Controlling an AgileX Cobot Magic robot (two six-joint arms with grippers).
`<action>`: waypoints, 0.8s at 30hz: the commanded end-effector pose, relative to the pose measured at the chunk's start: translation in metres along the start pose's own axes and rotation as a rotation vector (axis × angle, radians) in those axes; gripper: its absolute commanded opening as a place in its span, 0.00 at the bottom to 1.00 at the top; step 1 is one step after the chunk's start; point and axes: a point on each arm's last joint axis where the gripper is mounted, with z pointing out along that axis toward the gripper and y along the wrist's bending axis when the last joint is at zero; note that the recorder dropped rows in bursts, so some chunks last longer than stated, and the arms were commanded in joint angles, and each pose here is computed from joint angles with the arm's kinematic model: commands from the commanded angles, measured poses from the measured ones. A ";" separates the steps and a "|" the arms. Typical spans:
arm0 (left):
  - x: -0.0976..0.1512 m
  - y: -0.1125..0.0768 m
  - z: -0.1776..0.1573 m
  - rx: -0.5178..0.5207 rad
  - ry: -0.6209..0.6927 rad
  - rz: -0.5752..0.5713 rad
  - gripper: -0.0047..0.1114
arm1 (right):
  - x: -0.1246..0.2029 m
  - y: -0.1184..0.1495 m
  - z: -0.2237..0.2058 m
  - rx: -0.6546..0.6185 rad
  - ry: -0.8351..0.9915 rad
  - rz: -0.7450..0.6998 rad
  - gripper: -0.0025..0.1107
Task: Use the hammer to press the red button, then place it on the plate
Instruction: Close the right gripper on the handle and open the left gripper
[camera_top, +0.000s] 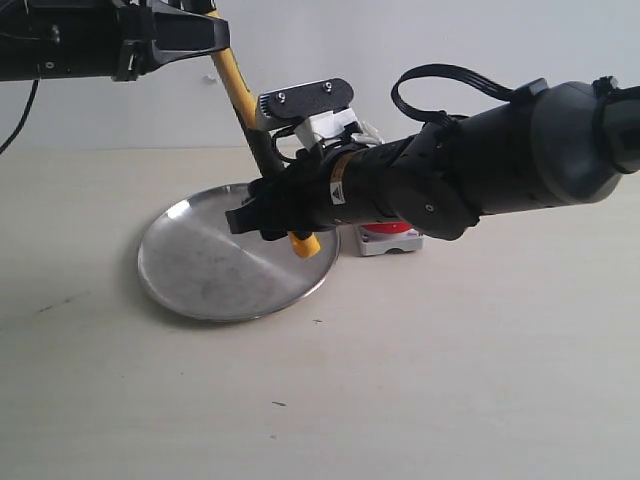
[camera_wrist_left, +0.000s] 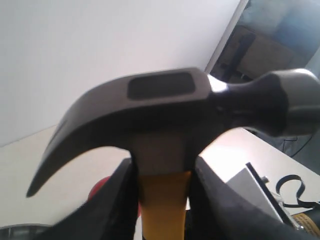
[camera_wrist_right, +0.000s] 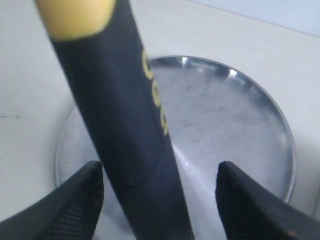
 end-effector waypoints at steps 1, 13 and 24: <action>-0.016 -0.015 -0.004 0.099 -0.073 -0.013 0.04 | -0.005 0.002 0.000 -0.013 -0.029 -0.008 0.57; -0.013 -0.010 -0.002 0.069 -0.068 -0.006 0.04 | -0.004 0.002 0.000 -0.010 -0.024 -0.006 0.11; -0.010 -0.008 0.000 0.073 -0.063 -0.014 0.04 | -0.004 0.002 0.000 -0.010 -0.023 -0.004 0.02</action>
